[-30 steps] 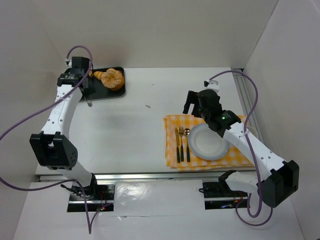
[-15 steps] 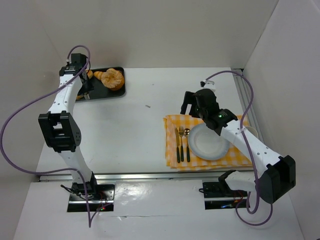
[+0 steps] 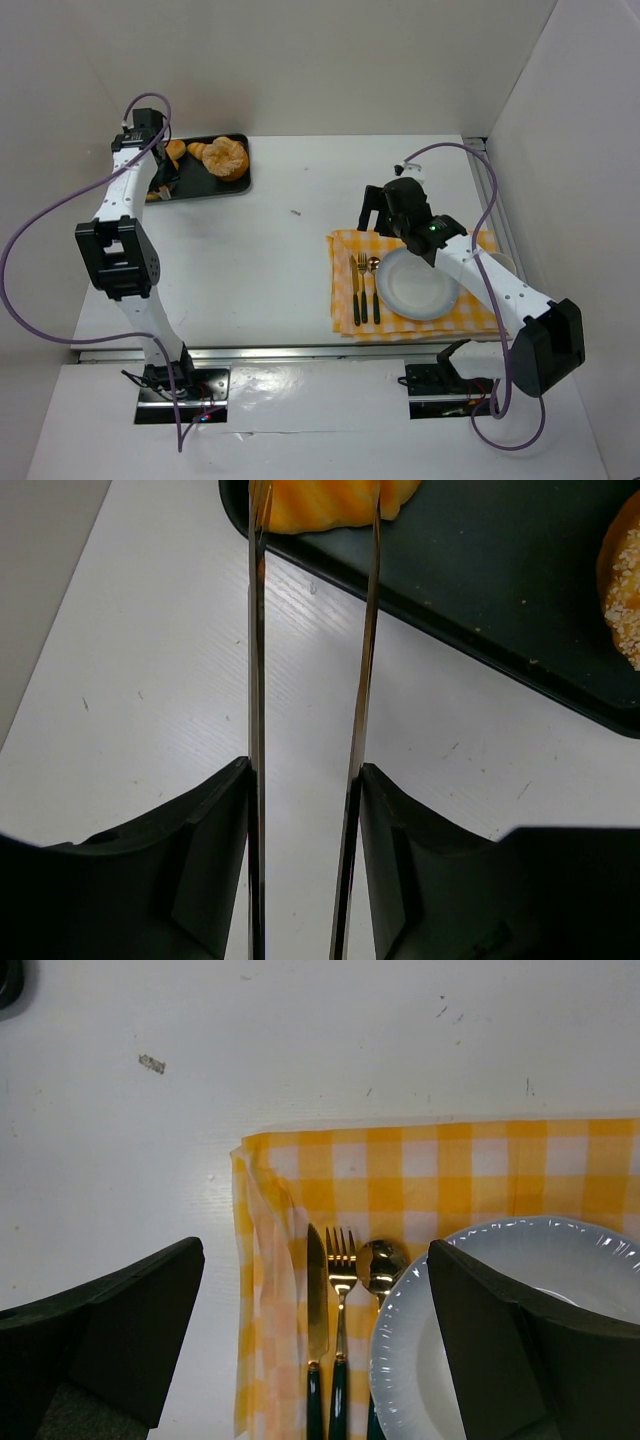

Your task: Place the bread

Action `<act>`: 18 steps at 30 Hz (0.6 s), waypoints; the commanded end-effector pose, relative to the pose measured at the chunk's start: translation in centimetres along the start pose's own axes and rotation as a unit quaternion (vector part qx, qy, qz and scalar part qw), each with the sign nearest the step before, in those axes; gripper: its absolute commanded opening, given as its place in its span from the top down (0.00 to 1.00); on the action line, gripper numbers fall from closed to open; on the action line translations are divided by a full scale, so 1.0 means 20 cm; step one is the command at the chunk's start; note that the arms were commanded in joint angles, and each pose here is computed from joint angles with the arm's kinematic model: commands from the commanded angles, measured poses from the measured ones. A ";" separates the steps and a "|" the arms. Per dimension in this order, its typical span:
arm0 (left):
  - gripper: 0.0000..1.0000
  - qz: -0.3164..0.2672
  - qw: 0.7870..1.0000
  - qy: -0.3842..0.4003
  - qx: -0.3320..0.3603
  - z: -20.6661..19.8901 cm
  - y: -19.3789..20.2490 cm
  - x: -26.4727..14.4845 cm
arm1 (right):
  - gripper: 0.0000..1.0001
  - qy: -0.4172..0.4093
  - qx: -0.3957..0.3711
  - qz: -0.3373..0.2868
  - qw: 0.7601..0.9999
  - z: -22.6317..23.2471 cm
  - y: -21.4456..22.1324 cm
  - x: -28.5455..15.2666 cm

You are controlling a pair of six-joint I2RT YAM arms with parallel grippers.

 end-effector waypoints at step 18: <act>0.30 0.011 1.000 0.013 -0.002 -0.04 -0.05 0.16 | 0.00 -0.016 0.013 -0.029 0.999 0.04 -0.11 0.01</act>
Point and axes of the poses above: each gripper's point midway between its finger pads, its own x axis out along the fingers, its own z axis along the line the jaws close on, y = z × x, the point moved 5 cm from there along -x, back along the fingers, and after that the axes turned 14 degrees about -x, right-handed, at the moved point
